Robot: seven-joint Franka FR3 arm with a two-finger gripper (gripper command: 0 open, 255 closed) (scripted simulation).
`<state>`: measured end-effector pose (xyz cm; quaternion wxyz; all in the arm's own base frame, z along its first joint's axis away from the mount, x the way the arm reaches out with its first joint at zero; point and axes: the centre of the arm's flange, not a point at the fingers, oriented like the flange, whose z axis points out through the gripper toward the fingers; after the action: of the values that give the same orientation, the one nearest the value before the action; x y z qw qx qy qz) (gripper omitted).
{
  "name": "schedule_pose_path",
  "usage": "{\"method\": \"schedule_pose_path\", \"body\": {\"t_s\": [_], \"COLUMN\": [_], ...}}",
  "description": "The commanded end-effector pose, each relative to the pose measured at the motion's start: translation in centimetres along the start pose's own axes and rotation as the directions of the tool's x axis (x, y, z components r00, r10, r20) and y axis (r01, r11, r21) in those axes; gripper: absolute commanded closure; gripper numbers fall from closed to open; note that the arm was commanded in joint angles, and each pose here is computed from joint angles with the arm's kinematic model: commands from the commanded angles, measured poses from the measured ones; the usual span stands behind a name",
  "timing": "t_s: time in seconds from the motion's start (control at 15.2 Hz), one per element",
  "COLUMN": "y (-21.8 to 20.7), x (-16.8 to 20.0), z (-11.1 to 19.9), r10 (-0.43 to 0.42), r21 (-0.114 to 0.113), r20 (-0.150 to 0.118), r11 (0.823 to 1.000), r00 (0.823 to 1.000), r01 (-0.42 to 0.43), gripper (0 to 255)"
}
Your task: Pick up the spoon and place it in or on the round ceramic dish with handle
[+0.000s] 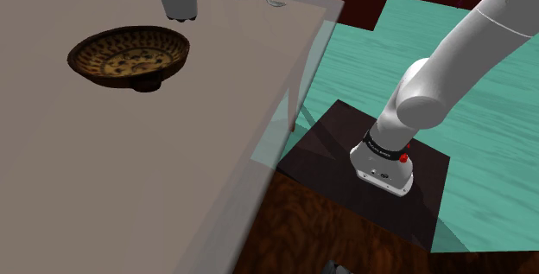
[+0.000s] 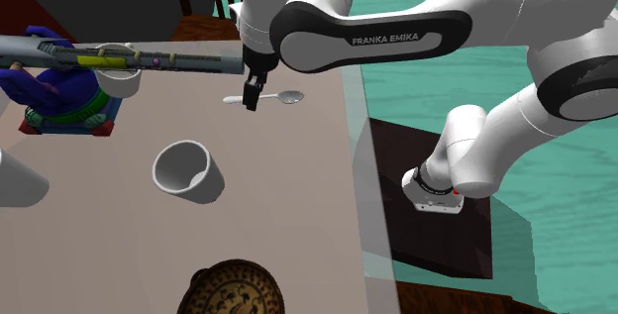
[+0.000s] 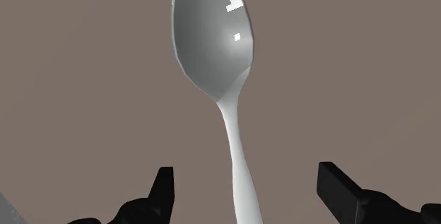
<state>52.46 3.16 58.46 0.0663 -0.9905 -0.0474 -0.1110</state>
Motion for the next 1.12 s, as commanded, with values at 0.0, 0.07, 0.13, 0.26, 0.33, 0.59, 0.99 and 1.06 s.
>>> {"method": "schedule_pose_path", "body": {"t_s": [0.0,0.07,0.13,0.26,0.33,0.59,0.99,1.06], "y": [-0.1,-0.1,-0.1,-0.1,-0.1,-0.2,-0.1,-0.2], "x": [0.0,0.0,0.0,0.0,0.0,0.1,0.1,0.3], "z": [0.4,0.4,0.4,0.4,0.4,0.3,-0.1,-0.6], "r10": [-0.001,-0.001,-0.001,-0.001,-0.001,-0.001,-0.001,-0.001], "r21": [0.000,0.000,0.000,0.000,0.000,0.000,0.000,0.000], "r20": [0.004,0.004,0.004,0.004,0.004,0.005,0.004,0.005], "r11": [1.000,1.000,1.000,1.000,1.000,1.000,1.000,1.000], "r00": [1.000,1.000,1.000,1.000,1.000,1.000,1.000,1.000], "r01": [0.001,0.001,0.001,0.001,0.001,0.001,0.001,0.001], "gripper": [0,0,0,0,255,255,255,255]}}
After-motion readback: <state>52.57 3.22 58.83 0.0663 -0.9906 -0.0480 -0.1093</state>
